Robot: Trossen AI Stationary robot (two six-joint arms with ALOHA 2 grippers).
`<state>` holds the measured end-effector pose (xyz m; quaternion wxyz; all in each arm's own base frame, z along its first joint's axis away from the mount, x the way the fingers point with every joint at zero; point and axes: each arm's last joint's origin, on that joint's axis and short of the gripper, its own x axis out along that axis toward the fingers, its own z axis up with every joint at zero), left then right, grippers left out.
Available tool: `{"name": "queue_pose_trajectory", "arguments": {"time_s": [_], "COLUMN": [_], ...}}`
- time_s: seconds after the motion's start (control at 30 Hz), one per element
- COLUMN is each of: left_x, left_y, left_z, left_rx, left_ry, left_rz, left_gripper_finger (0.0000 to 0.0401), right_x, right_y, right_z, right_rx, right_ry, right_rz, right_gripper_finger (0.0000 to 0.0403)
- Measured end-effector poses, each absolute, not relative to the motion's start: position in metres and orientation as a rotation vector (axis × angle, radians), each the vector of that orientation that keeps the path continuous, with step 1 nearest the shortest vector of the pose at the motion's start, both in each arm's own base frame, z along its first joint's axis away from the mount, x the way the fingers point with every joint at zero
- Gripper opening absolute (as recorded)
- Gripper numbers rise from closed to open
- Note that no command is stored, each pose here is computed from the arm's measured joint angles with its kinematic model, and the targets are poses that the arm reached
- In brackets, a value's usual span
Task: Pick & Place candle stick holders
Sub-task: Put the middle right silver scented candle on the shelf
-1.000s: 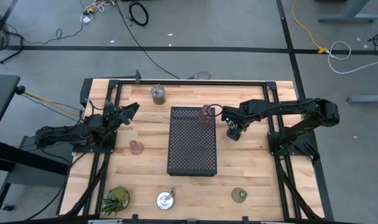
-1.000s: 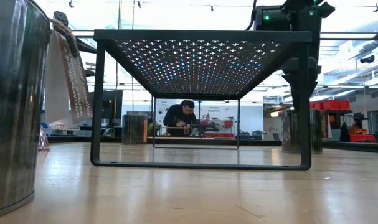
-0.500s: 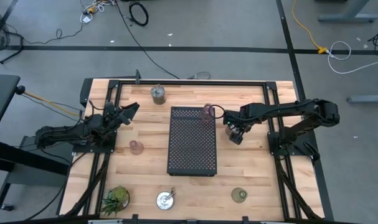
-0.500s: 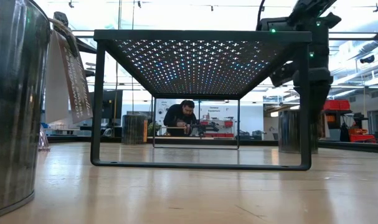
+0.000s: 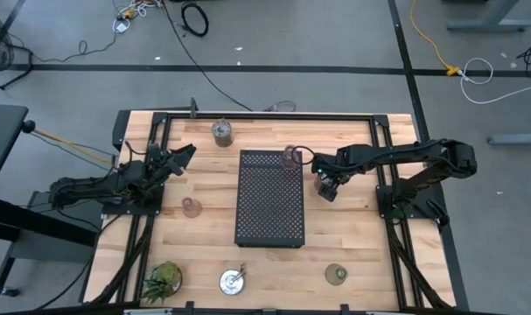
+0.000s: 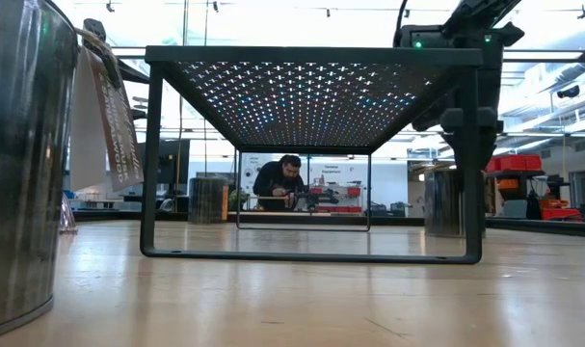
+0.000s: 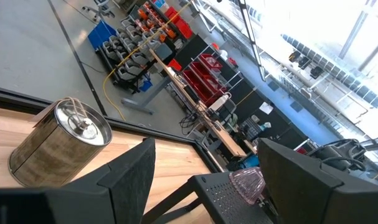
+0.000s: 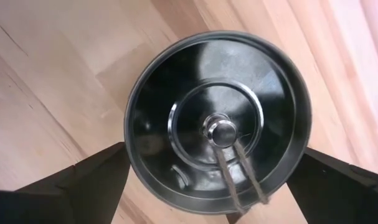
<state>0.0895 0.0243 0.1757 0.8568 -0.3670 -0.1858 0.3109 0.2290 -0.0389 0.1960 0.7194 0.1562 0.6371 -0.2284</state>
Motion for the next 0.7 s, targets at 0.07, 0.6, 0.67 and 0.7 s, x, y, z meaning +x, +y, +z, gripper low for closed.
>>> {"name": "queue_pose_trajectory", "arguments": {"time_s": [0.07,0.6,0.67,0.7], "left_x": [0.0895,0.0895,0.0895,0.0894], "left_y": [0.0243,0.0243,0.0243,0.0243], "left_z": [0.1756,0.1757,0.1756,0.1757], "left_rx": [-0.771,-0.771,-0.771,-0.771], "left_ry": [-0.39,-0.391,-0.391,-0.391], "left_rz": [0.653,0.653,0.654,0.654], "left_gripper_finger": [0.0287,0.0287,0.0287,0.0287], "right_x": [0.2306,0.2385,0.2384,0.2384], "right_y": [-0.0392,-0.041,-0.041,-0.041], "right_z": [0.1962,0.1977,0.1977,0.1978], "right_rx": [0.343,0.351,0.352,0.351], "right_ry": [1.392,1.299,1.299,1.299], "right_rz": [-0.5,-0.523,-0.524,-0.526], "right_gripper_finger": [0.04,0.0385,0.0369,0.036]}}
